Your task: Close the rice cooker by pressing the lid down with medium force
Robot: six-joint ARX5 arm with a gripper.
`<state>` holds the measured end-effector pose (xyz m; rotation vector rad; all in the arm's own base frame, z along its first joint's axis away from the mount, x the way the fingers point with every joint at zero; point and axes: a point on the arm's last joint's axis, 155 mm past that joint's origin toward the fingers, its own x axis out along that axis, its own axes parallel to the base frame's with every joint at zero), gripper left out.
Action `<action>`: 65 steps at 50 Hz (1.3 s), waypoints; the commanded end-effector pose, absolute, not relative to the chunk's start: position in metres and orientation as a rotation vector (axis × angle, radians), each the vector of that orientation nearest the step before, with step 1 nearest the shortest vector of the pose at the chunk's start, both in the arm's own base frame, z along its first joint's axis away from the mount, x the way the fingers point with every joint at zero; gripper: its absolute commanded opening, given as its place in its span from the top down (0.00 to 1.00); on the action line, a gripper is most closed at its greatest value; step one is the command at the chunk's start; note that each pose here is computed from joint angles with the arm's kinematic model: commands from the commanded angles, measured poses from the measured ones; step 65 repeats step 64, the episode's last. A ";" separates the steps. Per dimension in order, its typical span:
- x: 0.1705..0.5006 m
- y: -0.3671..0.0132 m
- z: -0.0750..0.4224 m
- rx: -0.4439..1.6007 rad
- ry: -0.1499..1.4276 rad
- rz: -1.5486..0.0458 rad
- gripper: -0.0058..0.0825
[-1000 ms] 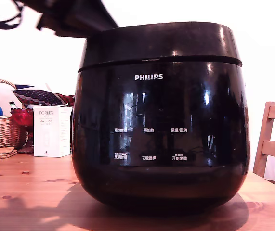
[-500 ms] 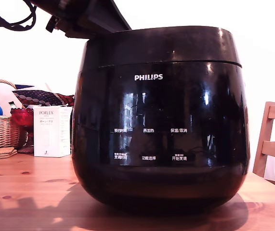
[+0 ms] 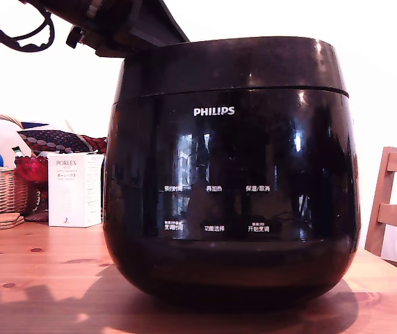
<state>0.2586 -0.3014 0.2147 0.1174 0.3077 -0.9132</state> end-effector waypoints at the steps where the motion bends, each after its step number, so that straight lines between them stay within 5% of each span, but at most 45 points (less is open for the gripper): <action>1: 0.267 -0.290 0.177 0.174 0.410 -0.869 0.96; 15: 0.298 -0.278 0.233 0.157 0.292 -0.806 0.96; 36: 0.349 -0.198 0.282 0.176 0.194 -0.555 0.96; 52: 0.369 -0.118 0.286 0.173 0.220 -0.332 0.96; 65: 0.375 -0.093 0.286 0.165 0.228 -0.265 0.96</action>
